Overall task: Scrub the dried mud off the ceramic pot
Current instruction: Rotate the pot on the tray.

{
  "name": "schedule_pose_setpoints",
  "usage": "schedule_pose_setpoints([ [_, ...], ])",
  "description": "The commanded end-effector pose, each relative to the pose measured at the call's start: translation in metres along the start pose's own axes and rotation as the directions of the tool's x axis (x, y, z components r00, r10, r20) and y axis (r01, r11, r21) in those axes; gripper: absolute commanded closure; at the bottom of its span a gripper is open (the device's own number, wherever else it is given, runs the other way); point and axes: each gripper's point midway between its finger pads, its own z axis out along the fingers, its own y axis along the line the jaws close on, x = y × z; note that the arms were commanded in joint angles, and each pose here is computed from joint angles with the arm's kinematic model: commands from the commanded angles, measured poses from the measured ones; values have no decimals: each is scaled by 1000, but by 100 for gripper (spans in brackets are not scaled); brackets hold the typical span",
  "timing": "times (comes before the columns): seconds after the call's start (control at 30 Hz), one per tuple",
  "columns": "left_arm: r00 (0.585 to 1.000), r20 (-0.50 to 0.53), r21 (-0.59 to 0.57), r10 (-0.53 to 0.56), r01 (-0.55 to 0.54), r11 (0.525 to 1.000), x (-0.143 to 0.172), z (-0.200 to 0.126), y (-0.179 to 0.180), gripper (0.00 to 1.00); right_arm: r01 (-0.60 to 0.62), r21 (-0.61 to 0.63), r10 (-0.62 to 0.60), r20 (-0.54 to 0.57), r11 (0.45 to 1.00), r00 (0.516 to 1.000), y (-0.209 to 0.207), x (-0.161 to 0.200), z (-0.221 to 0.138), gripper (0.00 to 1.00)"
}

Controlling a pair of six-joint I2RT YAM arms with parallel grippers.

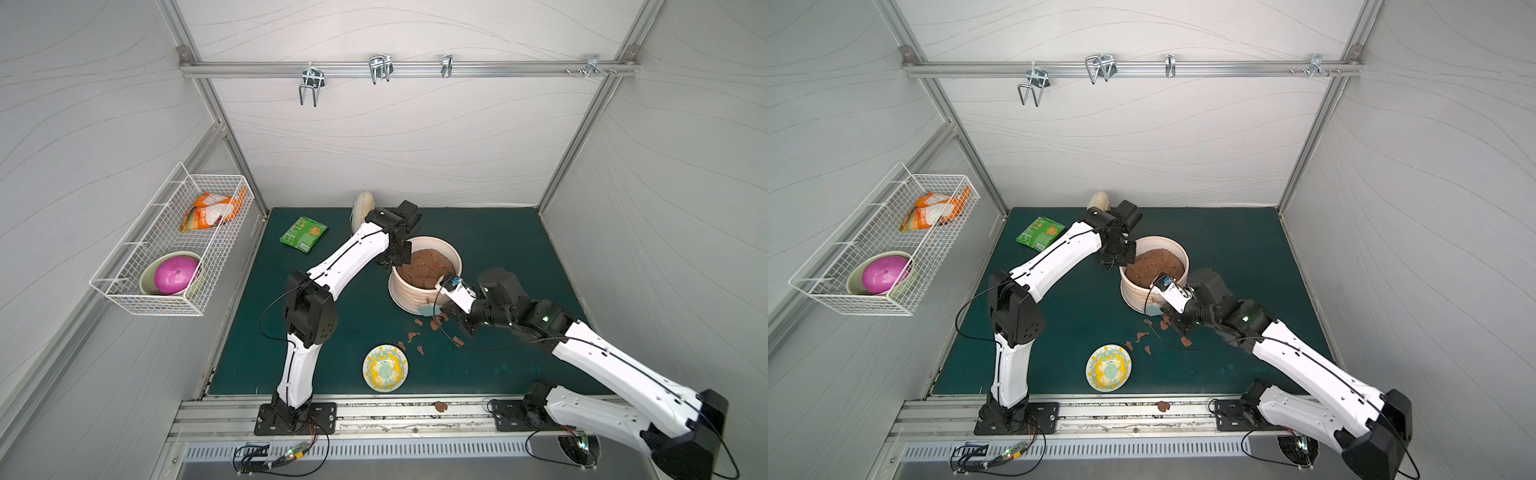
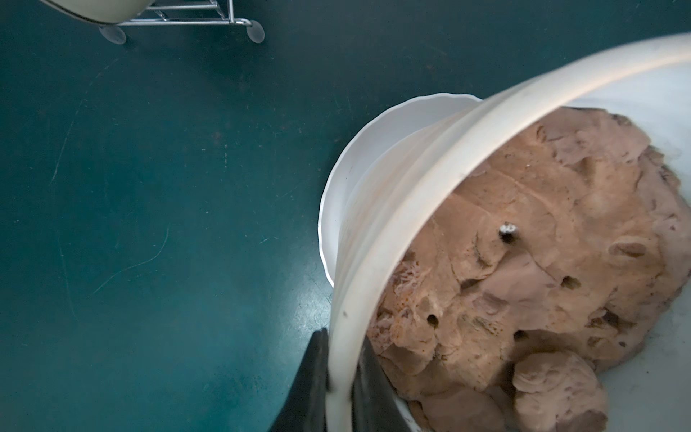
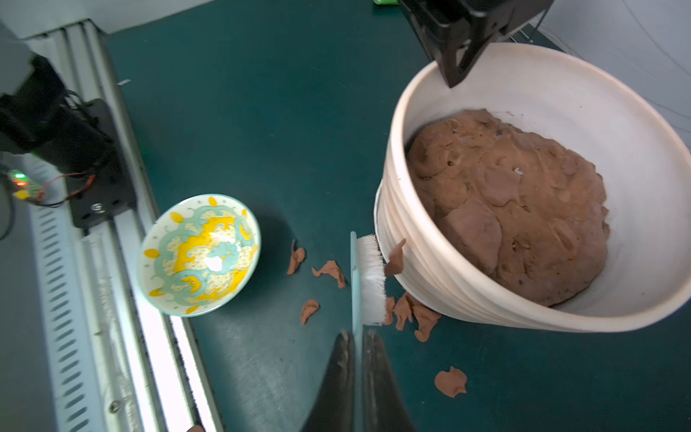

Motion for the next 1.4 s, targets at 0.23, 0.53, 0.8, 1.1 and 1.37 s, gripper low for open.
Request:
schedule_pose_setpoints([
  [0.23,985,-6,60,175,-174,983,-3,-4,-16,86,55,-82,-49,82,995,995,4,-46,11,100],
  [0.53,955,-2,90,296,-295,951,-9,8,-16,84,30,-110,-25,44,993,999,7,-36,17,100],
  [0.8,903,4,132,429,-425,895,-13,17,-13,83,-137,-38,135,-56,990,989,4,8,9,100],
  [1.1,830,14,141,558,-554,821,-15,28,-10,81,-296,149,314,-121,944,942,-16,41,-15,100],
  [1.37,822,48,146,568,-568,810,-22,21,-13,77,-399,323,458,-133,859,879,-43,62,-34,100],
])
